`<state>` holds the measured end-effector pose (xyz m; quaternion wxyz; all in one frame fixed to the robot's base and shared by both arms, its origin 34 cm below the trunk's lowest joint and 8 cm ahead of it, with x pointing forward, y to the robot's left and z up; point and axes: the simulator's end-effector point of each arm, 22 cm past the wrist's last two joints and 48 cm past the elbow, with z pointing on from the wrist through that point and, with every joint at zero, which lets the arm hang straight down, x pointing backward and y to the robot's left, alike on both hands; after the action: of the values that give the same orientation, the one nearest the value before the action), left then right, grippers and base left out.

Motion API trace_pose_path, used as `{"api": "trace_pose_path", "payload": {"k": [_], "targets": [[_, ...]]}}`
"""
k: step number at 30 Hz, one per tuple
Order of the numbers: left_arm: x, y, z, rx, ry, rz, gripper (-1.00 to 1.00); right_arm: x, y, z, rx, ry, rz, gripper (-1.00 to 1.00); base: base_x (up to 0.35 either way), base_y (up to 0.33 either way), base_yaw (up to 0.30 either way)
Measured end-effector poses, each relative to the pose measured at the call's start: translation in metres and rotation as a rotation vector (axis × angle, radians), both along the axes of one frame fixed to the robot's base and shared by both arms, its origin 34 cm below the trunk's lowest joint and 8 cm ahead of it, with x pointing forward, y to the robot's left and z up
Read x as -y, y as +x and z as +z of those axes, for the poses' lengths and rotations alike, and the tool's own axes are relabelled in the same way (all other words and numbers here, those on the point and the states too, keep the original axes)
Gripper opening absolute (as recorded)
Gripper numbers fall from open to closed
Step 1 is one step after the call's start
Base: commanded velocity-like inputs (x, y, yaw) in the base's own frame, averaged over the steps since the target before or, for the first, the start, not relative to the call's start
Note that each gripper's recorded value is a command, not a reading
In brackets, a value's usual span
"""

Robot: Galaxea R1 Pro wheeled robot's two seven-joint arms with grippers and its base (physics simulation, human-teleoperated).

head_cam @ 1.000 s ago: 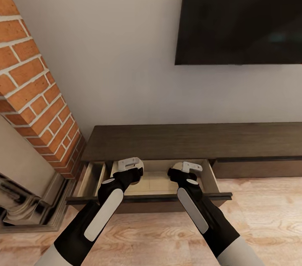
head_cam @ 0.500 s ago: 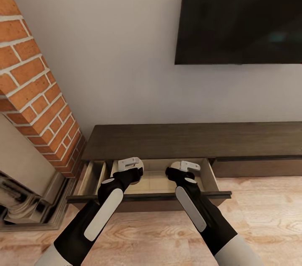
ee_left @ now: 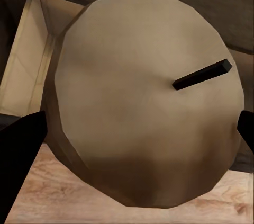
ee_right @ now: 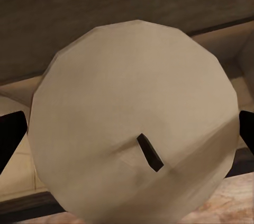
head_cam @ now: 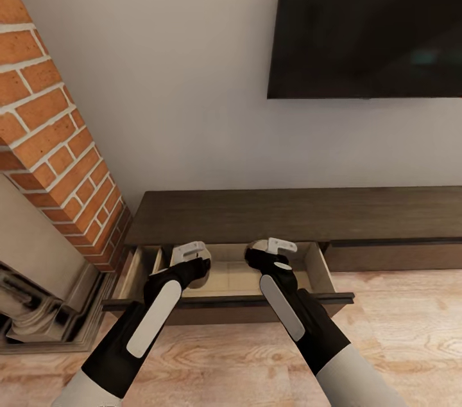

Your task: Place each of the two pumpkins and all three candles from the living room inside a cabinet in the living room (use any cabinet), then make sure every cabinet is closed, and position the cauldron so it is next to a table in the living room.

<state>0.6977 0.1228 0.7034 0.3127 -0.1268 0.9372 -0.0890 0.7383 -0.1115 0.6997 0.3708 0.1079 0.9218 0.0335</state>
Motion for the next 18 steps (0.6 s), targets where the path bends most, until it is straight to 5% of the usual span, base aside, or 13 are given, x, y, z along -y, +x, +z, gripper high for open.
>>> {"api": "trace_pose_path", "payload": {"k": [18], "targets": [[0.001, 0.002, 0.003, 0.009, 0.002, 0.012, -1.00, 0.007, 0.003, -0.015, -0.040, -0.029, -0.002, -1.00, 0.000, 0.000, 0.000]]}}
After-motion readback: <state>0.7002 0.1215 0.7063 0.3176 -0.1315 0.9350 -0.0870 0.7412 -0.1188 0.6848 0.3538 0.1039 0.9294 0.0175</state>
